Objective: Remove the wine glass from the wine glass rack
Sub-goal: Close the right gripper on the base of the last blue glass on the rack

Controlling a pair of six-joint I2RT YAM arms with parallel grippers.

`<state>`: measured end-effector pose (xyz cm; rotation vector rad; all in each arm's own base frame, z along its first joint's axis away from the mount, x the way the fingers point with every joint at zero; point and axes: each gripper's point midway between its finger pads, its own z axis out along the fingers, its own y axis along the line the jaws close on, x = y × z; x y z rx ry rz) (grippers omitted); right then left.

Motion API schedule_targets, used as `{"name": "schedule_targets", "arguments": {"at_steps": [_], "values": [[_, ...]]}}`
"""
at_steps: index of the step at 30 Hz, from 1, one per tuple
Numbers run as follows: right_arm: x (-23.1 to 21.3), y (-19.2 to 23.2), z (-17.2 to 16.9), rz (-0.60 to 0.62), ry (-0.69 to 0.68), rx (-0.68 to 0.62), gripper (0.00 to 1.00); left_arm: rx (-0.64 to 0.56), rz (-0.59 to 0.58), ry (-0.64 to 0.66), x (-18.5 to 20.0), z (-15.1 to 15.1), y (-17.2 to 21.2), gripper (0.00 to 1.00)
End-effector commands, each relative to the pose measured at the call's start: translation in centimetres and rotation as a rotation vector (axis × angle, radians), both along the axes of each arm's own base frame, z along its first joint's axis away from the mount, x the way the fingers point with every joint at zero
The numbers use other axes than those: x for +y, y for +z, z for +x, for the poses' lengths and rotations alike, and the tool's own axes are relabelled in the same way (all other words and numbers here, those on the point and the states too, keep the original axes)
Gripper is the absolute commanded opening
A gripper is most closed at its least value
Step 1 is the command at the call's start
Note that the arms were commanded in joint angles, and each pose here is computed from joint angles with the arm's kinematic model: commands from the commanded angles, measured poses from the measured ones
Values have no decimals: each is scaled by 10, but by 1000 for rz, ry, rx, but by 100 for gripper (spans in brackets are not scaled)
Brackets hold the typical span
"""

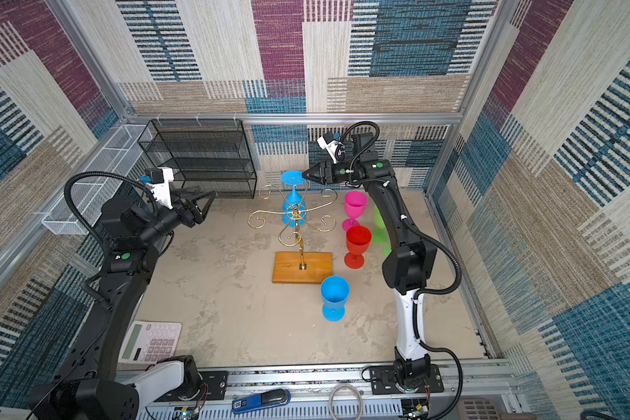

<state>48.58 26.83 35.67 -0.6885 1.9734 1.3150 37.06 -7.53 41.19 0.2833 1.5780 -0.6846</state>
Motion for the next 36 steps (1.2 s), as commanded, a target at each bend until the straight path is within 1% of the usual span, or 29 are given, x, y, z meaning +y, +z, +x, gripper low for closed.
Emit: {"name": "schedule_targets", "arguments": {"at_steps": [1, 8, 11, 17, 22, 27, 36], "values": [[3, 7, -3, 10, 15, -24, 54, -36, -18, -23, -2, -2, 10, 75], [6, 18, -4, 31, 21, -36, 54, -36, -29, -21, 1, -2, 10, 75], [9, 20, -5, 19, 14, -48, 57, -38, -36, -22, 1, -2, 10, 75], [14, 13, -3, -20, -12, -51, 57, -40, -48, -23, 2, -2, 12, 75], [19, 11, -3, -34, -13, -53, 49, -38, -55, -25, 3, -1, 11, 75], [18, 10, -2, -45, -28, -53, 37, -41, -58, -23, 5, -1, 12, 75], [16, 14, -3, -48, -46, -49, 23, -44, -80, -21, 10, -1, 14, 75]]}}
